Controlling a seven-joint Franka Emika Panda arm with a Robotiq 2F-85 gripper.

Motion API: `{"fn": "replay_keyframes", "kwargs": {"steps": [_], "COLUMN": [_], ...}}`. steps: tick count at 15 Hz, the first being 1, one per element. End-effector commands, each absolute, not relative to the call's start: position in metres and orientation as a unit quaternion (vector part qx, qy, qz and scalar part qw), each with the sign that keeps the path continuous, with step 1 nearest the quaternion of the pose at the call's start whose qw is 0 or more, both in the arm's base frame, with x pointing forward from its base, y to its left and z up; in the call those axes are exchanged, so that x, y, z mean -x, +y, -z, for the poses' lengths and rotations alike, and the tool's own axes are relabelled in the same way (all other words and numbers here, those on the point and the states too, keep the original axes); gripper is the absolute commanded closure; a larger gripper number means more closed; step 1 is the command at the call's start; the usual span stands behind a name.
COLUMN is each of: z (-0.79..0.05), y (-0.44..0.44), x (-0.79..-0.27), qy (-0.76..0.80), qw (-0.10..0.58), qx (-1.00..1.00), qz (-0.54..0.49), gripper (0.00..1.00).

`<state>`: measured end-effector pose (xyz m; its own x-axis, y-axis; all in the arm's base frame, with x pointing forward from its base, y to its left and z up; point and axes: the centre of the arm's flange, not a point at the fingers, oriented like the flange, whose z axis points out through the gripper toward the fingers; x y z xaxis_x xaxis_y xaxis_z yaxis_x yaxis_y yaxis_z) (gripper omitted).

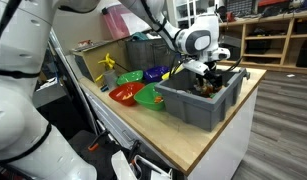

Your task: Remove the brown toy from the grey bucket and put it in the yellow bowl

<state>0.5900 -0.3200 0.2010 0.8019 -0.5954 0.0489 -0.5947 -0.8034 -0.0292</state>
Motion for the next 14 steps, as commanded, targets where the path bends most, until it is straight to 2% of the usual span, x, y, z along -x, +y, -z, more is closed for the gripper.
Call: {"fn": "replay_keyframes", "kwargs": {"steps": [1, 2, 4, 7, 12, 14], "z": [-0.204, -0.205, -0.205, -0.207, -0.219, -0.224], "y": [-0.319, -0.319, -0.325, -0.340, -0.363, -0.367], "x": [-0.594, -0.590, -0.583, -0.574, -0.560, -0.556], "qy": [0.338, 0.336, 0.340, 0.352, 0.372, 0.376], "qw": [0.027, 0.026, 0.026, 0.028, 0.034, 0.035], "qx": [0.941, 0.941, 0.940, 0.935, 0.928, 0.926], "qz": [0.019, 0.018, 0.016, 0.014, 0.020, 0.022], "gripper": [0.00, 0.22, 0.32, 0.58, 0.95, 1.00]}}
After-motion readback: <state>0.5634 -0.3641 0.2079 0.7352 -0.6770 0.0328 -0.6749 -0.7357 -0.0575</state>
